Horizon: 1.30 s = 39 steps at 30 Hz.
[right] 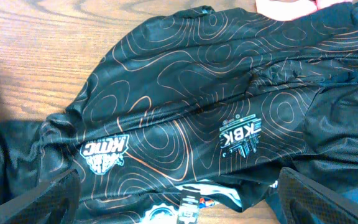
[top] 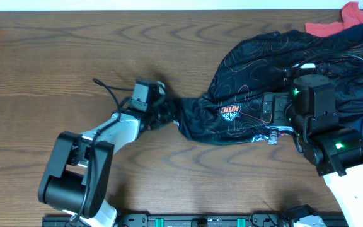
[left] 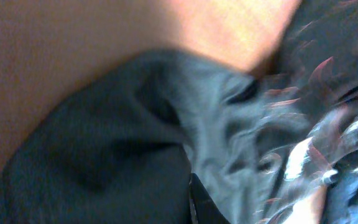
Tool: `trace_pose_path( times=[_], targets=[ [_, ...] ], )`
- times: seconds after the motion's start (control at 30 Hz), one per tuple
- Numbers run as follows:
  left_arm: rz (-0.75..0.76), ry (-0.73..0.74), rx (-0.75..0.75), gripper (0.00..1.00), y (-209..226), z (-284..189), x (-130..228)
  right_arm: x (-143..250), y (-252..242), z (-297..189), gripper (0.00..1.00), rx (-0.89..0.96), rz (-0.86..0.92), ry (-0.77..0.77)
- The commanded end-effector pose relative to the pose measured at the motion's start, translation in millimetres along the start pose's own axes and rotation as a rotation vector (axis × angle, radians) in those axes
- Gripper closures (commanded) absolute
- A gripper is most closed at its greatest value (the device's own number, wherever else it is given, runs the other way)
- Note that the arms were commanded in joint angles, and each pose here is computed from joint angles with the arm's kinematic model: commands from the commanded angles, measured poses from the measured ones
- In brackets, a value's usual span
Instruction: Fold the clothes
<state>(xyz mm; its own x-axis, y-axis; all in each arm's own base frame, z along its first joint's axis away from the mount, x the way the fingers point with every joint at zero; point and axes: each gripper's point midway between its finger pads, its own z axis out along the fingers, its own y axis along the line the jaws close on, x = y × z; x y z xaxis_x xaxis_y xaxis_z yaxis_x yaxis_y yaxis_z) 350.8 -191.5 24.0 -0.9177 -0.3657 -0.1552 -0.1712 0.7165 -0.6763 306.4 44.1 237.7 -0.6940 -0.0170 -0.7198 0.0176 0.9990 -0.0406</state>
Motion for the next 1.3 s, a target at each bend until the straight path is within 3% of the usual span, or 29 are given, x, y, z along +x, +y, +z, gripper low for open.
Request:
trace_pose_path(
  times=[0.0, 0.17, 0.33, 0.37, 0.43, 0.5, 0.63, 0.77, 0.93, 1.07, 1.27],
  targets=[
    [-0.027, -0.133, 0.029, 0.94, 4, -23, -45, 0, -3, -1, 0.01, 0.006, 0.018, 0.005],
    [-0.116, -0.431, -0.007, 0.94, 36, -96, -146, 4, -6, 0, 0.01, 0.019, 0.019, 0.020],
    [-0.142, -0.811, -0.078, 0.94, 68, -222, -256, 4, -12, 0, 0.01, 0.031, 0.031, 0.021],
    [-0.135, -0.856, -0.081, 0.78, 69, -241, -268, 4, -12, 0, 0.01, 0.031, 0.031, 0.023],
    [-0.144, -0.921, -0.076, 0.02, 73, -277, -285, 4, -12, 0, 0.01, 0.031, 0.030, 0.024],
    [-0.145, -0.896, -0.036, 0.02, 71, -290, -286, 5, -12, 0, 0.01, 0.032, 0.030, 0.027],
    [-0.235, -0.676, 0.008, 0.02, 77, -257, -250, 6, -12, 0, 0.01, 0.033, 0.029, 0.031],
    [-0.402, -0.356, -0.087, 0.02, 84, -200, -176, 9, -12, 0, 0.01, 0.034, 0.027, 0.041],
    [-0.341, -0.023, -0.168, 0.02, 57, -133, -88, 11, -13, 0, 0.01, 0.036, 0.024, 0.049],
    [-0.263, 0.115, -0.223, 0.01, 35, -85, -35, 13, -13, 0, 0.01, 0.037, 0.021, 0.060],
    [-0.234, 0.194, -0.342, 0.03, 22, -36, 25, 15, -13, 0, 0.01, 0.039, 0.016, 0.068]
  ],
)
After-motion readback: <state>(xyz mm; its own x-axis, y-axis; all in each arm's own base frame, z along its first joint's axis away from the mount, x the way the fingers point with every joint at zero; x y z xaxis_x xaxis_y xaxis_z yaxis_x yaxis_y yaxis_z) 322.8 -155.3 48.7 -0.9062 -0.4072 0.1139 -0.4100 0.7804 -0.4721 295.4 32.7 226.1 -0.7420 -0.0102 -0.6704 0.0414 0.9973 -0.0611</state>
